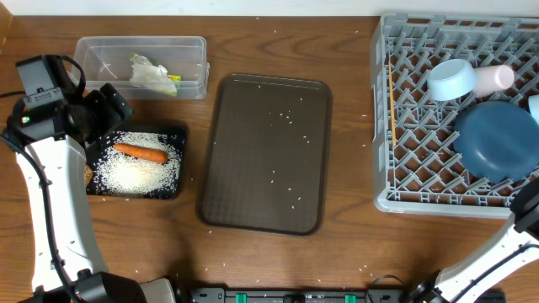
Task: Sort waste into correct bins and load items into the dishwasher rack
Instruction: 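Lower the light blue cup into the rack and open the right gripper, then raise the right gripper up out of the dish rack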
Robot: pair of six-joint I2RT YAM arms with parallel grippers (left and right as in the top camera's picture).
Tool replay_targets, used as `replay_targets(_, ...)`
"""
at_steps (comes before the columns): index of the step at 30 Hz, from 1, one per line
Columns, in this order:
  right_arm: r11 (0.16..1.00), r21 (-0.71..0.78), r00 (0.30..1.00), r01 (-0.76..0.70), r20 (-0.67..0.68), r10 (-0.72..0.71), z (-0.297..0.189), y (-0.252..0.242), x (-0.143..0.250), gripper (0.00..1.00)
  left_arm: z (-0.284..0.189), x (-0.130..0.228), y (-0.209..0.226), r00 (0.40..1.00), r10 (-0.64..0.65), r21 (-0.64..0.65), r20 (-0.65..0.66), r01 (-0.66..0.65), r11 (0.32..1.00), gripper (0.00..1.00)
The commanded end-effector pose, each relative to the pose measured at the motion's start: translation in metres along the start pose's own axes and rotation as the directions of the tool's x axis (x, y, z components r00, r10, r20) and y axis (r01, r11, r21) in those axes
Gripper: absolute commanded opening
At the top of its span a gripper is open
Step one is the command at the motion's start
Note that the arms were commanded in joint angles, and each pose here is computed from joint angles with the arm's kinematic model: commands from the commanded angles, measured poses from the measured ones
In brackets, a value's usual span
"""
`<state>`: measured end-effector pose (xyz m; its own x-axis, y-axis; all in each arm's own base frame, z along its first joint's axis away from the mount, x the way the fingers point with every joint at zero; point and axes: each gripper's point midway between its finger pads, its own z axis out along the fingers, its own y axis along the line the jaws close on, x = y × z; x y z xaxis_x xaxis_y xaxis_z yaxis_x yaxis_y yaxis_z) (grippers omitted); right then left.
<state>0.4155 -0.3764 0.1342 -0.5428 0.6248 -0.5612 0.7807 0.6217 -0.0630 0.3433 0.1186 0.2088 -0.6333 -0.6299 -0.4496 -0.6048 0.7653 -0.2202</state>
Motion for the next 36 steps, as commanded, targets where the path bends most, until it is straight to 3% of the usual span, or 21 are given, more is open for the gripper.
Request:
replay_targets(1,0.998,-0.047,0.999,0.029,-0.034,-0.030,0.008,0.009,0.009,0.01,-0.006,-0.006,0.000,1.000,-0.008,0.002,0.023,0.008,1.000,0.98)
replay_targets(13,0.903,-0.423,0.996,0.076,-0.006,-0.087,-0.042,0.090,0.007,0.01,-0.006,-0.006,0.000,1.000,-0.008,0.002,0.023,0.008,1.000,0.98)
replay_targets(19,0.855,-0.505,0.993,0.118,0.046,-0.110,-0.082,0.117,0.001,0.01,-0.006,-0.006,0.000,1.000,-0.008,0.002,0.023,0.008,1.000,0.98)
replay_targets(29,0.795,-0.562,0.973,0.227,0.167,-0.160,-0.144,0.175,-0.001,0.02,-0.006,-0.006,0.000,1.000,-0.008,0.002,0.023,0.008,1.000,0.98)
replay_targets(36,0.920,-0.320,0.968,0.227,0.178,-0.177,-0.117,0.185,0.007,0.02,-0.006,-0.006,0.000,1.000,-0.008,0.002,0.023,0.008,1.000,0.98)
